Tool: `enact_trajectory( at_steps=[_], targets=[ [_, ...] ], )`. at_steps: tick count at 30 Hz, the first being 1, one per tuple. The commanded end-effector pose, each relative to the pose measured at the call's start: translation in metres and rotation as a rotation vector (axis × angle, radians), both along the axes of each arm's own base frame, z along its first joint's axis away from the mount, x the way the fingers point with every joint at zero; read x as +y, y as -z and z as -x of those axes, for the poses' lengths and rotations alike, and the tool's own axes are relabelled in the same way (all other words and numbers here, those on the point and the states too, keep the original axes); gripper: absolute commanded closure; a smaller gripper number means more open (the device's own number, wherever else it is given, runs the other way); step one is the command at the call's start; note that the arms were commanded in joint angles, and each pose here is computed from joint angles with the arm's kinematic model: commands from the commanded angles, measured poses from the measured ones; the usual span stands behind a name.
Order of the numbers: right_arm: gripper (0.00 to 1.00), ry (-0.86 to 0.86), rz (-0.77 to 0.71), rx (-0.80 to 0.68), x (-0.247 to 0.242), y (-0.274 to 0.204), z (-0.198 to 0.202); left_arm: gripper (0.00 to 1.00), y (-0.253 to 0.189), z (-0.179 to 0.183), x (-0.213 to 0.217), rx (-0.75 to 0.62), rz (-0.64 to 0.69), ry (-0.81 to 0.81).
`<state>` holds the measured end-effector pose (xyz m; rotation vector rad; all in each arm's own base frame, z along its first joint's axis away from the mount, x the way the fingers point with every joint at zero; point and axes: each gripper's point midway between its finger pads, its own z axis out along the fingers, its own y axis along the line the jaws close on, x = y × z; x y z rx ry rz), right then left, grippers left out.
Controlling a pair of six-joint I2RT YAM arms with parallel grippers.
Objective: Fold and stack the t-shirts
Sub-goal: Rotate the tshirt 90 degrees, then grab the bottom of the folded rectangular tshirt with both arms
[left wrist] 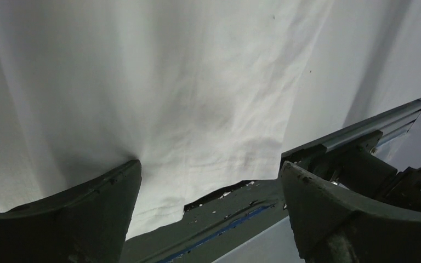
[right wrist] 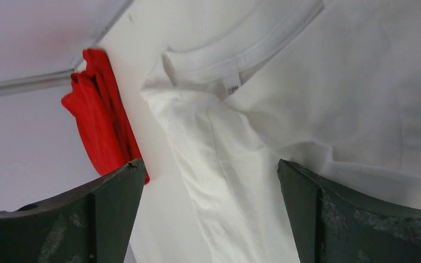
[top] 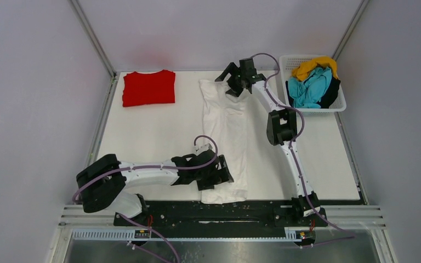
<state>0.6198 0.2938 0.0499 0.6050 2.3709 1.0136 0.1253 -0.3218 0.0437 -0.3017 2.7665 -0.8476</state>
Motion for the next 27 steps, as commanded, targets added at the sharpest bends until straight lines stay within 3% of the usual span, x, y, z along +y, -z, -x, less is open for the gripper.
enact_trajectory(
  at_steps=[1, 4, 9, 13, 19, 22, 27],
  targets=[
    [0.01, 0.162, 0.043, -0.186, -0.029, -0.046, -0.045, 0.01, -0.026, 0.007, -0.010, -0.050, 0.056, 0.068],
    [0.01, 0.195, 0.028, -0.230, -0.045, -0.073, -0.054, 0.01, -0.047, 0.003, -0.010, -0.130, 0.068, 0.090],
    [0.00, -0.013, 0.080, -0.350, -0.040, -0.145, -0.022, 0.01, -0.074, -0.011, 0.016, -0.257, -0.031, 0.087],
    [0.01, -0.146, 0.260, -0.265, -0.062, -0.175, 0.063, 0.01, -0.075, -0.014, 0.052, -0.316, -0.135, 0.092],
    [0.00, -0.199, 0.456, -0.152, -0.089, -0.106, 0.234, 0.03, -0.031, 0.016, 0.090, -0.230, -0.224, 0.181],
    [0.00, -0.175, 0.404, -0.056, -0.093, -0.068, 0.315, 0.20, -0.017, 0.029, 0.089, -0.180, -0.205, 0.234],
    [0.02, -0.415, 0.424, 0.047, -0.073, -0.025, 0.429, 0.53, 0.002, 0.045, 0.092, -0.108, -0.218, 0.299]
  ],
)
